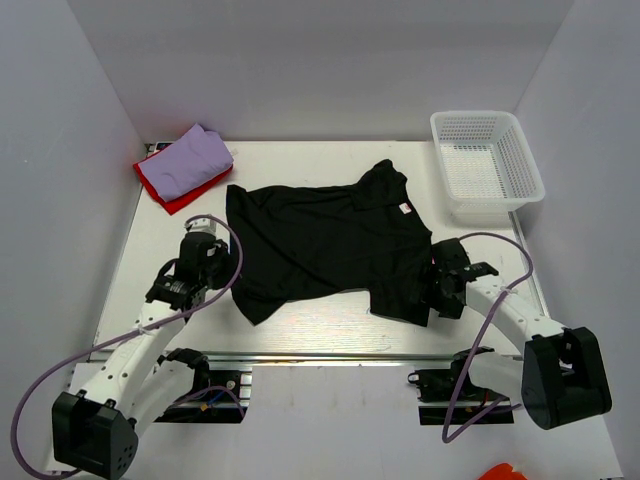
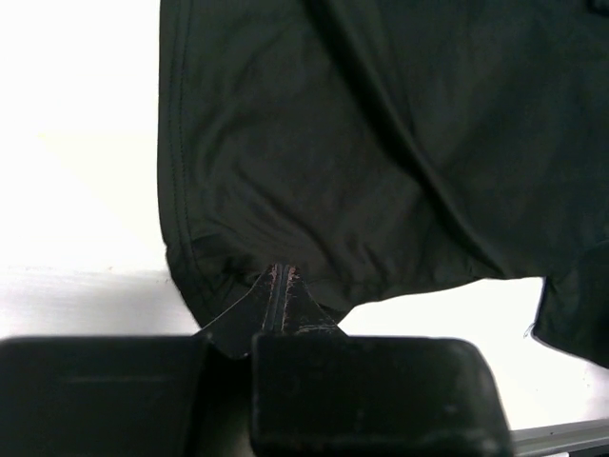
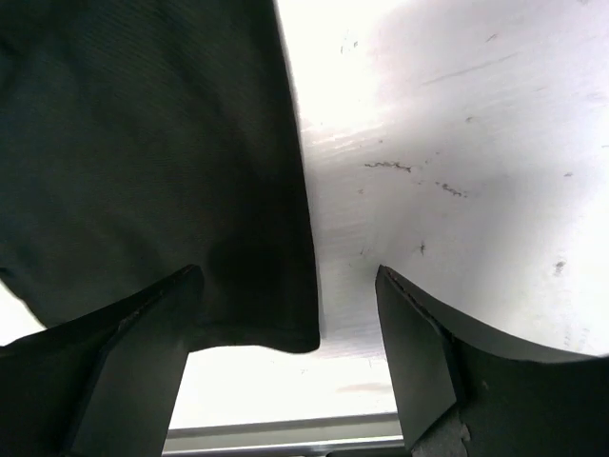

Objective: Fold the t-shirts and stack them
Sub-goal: Flatten out the tshirt

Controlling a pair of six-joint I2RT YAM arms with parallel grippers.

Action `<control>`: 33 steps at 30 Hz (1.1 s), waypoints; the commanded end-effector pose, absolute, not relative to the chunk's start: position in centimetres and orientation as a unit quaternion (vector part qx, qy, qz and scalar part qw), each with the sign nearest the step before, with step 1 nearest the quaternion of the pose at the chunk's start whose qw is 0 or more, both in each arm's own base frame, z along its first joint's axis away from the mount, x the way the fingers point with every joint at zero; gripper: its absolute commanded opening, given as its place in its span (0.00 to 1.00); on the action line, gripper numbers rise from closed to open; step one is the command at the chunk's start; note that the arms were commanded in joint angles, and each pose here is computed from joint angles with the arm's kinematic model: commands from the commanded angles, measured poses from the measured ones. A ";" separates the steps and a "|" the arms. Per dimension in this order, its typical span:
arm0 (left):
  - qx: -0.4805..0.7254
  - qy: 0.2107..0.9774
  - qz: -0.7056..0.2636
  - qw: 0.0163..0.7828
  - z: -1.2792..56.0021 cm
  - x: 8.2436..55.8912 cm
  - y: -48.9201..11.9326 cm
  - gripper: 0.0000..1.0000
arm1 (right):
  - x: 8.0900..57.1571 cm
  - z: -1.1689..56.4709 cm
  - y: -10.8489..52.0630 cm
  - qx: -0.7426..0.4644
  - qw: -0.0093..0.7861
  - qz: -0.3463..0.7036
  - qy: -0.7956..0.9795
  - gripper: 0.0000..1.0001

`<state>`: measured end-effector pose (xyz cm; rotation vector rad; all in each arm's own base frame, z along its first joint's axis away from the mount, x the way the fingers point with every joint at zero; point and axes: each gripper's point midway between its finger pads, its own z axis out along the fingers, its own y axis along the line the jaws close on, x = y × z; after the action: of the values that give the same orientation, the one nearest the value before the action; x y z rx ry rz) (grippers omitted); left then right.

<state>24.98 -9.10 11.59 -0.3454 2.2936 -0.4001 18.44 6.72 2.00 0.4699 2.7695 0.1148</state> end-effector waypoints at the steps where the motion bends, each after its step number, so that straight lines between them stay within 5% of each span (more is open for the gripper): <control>1: -0.135 0.905 -0.146 0.377 12.3 24.5 -8.8 0.00 | 18.4 1.1 7.2 0.181 0.162 0.054 0.969 0.78; 3: -0.154 0.915 -0.121 0.353 10.8 23.7 -8.0 0.00 | 18.0 0.6 7.8 0.179 0.151 0.072 0.970 0.78; 6: -0.184 0.930 -0.085 0.308 8.2 22.5 -7.0 0.19 | 18.6 0.3 8.7 0.170 0.156 0.098 0.968 0.78; 9: -0.200 0.936 -0.062 0.282 6.3 22.0 -6.4 0.49 | 18.9 0.1 9.2 0.160 0.155 0.106 0.969 0.56; 12: -0.211 0.940 -0.043 0.265 5.1 21.2 -5.9 0.63 | 18.9 0.0 9.2 0.158 0.151 0.104 0.970 0.47; 33: -0.198 0.946 -0.046 0.251 1.1 21.9 -6.5 0.55 | 19.1 0.4 9.9 0.154 0.155 0.126 0.968 0.00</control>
<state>22.26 -5.86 1.57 -0.5558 2.5607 -0.0834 20.22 10.13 1.29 0.4334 2.7267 0.3802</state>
